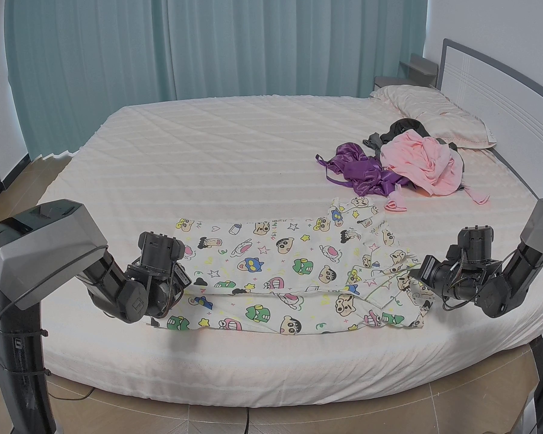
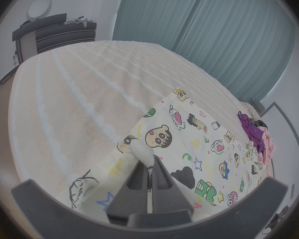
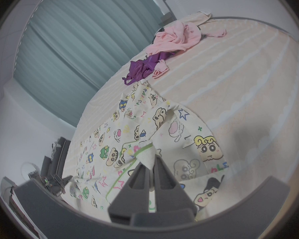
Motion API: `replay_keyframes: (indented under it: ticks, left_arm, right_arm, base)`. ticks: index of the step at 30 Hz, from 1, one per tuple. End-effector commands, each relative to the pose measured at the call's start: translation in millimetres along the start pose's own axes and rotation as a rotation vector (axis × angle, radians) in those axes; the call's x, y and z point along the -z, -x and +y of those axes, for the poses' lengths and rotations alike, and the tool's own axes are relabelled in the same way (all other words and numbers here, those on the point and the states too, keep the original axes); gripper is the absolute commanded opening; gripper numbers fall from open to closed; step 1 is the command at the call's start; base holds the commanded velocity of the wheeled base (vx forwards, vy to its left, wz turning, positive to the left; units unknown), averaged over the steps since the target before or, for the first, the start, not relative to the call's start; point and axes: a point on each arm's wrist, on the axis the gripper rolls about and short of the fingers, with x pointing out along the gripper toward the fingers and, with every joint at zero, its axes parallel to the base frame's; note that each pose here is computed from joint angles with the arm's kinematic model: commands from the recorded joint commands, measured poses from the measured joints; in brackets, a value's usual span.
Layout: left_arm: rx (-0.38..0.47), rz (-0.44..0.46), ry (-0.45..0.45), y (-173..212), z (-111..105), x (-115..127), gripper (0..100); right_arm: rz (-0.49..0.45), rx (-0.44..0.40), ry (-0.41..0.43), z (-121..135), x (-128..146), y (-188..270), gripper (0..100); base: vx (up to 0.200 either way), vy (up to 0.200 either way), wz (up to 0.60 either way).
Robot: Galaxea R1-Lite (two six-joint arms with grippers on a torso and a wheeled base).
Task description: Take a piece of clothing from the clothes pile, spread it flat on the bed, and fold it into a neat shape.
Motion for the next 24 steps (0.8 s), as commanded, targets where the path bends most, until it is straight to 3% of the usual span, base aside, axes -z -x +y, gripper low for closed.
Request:
replay_keyframes:
  ticks: [1,5,6,7,8,14,18,21,24]
  left_arm:
    - [-0.005,0.010,-0.002,-8,-3,6,0]
    - [0.000,0.006,0.005,-10,-4,6,0]
    - [0.002,0.004,0.007,-10,-4,5,0]
    - [0.010,-0.002,0.015,-10,-7,4,0]
    - [0.013,-0.005,0.016,-10,-8,3,100]
    - [0.016,-0.008,0.051,-7,-9,-1,100]
    - [0.031,0.014,0.070,13,-1,-21,100]
    - [0.091,0.058,0.103,38,3,-45,100]
    - [0.076,0.060,0.116,52,12,-55,100]
  right_arm:
    - [-0.004,-0.002,-0.033,-3,1,-10,0]
    - [-0.026,-0.006,-0.059,-5,0,-12,0]
    - [-0.033,-0.004,-0.062,-5,-1,-12,100]
    - [-0.047,0.004,-0.069,-5,-1,-13,100]
    - [-0.051,0.003,-0.075,-5,-1,-13,100]
    - [-0.079,-0.008,-0.089,-2,-6,-9,100]
    - [-0.125,-0.012,-0.098,9,-13,3,100]
    - [-0.151,-0.035,-0.162,25,-13,10,100]
    - [-0.137,-0.070,-0.270,43,-3,11,100]
  base:
    - [0.000,0.000,0.00]
    - [0.000,0.000,0.00]
    - [0.000,0.000,0.00]
    - [0.000,0.000,0.00]
    - [0.000,0.000,0.00]
    - [0.000,0.000,0.00]
    - [0.000,0.000,0.00]
    - [0.000,0.000,0.00]
    - [0.000,0.000,0.00]
